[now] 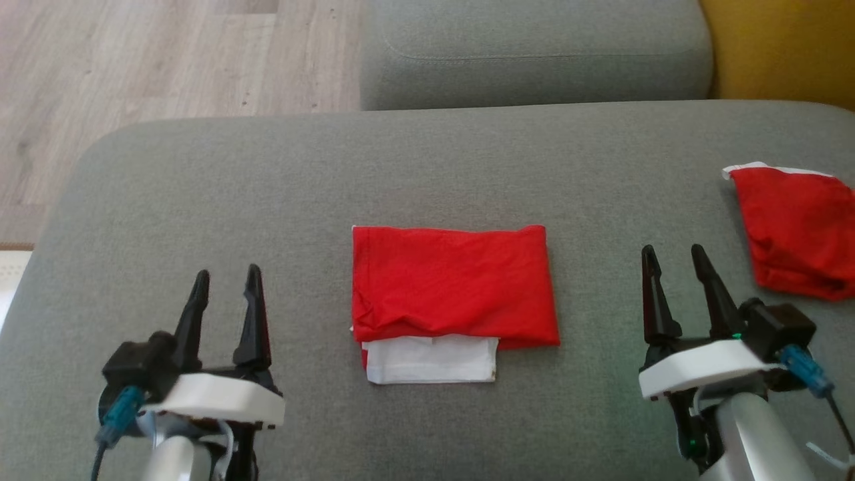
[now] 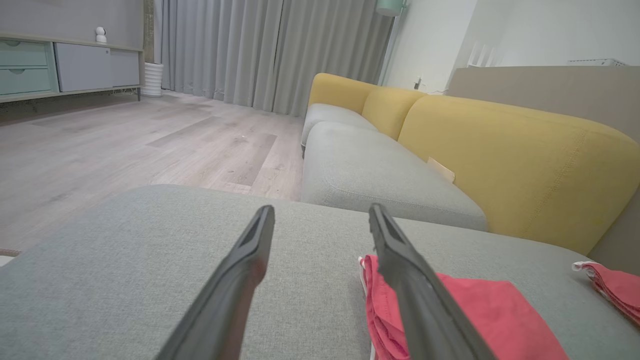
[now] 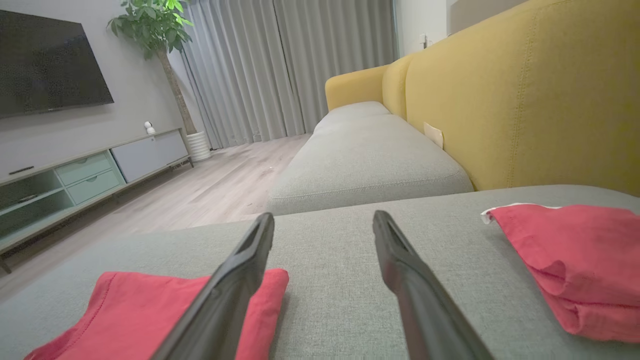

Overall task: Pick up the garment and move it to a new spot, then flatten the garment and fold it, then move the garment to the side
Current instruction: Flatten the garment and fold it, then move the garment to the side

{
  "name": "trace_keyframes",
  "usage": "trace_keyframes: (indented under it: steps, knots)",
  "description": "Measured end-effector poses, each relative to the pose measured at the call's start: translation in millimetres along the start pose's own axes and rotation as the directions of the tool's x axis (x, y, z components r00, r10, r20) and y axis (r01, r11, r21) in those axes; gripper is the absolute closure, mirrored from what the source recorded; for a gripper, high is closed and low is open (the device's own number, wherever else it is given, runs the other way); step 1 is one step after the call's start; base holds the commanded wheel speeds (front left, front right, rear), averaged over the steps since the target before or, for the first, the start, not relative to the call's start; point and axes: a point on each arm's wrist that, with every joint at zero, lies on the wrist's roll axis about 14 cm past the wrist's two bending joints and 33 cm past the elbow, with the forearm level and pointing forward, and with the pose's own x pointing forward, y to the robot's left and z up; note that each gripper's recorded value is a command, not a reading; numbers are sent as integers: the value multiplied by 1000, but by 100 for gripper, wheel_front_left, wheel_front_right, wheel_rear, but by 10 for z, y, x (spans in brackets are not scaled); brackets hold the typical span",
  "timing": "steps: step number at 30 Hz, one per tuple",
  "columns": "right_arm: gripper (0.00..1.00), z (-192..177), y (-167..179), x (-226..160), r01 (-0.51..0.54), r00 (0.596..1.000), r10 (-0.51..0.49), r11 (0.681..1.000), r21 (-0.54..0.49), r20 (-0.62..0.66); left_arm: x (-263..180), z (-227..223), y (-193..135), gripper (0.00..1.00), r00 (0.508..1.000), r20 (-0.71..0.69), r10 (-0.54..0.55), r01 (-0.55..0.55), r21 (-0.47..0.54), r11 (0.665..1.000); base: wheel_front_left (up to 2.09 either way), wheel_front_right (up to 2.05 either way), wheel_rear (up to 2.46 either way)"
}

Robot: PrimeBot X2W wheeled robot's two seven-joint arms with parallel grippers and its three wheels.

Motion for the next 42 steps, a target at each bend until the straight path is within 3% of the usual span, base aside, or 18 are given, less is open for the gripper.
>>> trace_keyframes:
  steps: [13,24,30,42]
  knots:
    - [0,-35,-8,-65,11,1000,-11,999,47,-2,-29,-106,3,0,999,-33,-4,4,0,1000,0,0,0]
    - [0,-471,127,58,-28,989,36,998,54,-142,-12,-225,32,0,998,-69,2,-2,0,1000,0,0,0]
    - [0,-731,265,226,-54,967,76,994,96,-244,41,-200,100,0,998,-62,21,-20,7,1000,0,0,0]
    - [0,-1243,519,241,-56,885,144,977,206,-442,-21,-269,190,0,995,-87,52,-51,14,999,0,0,0]
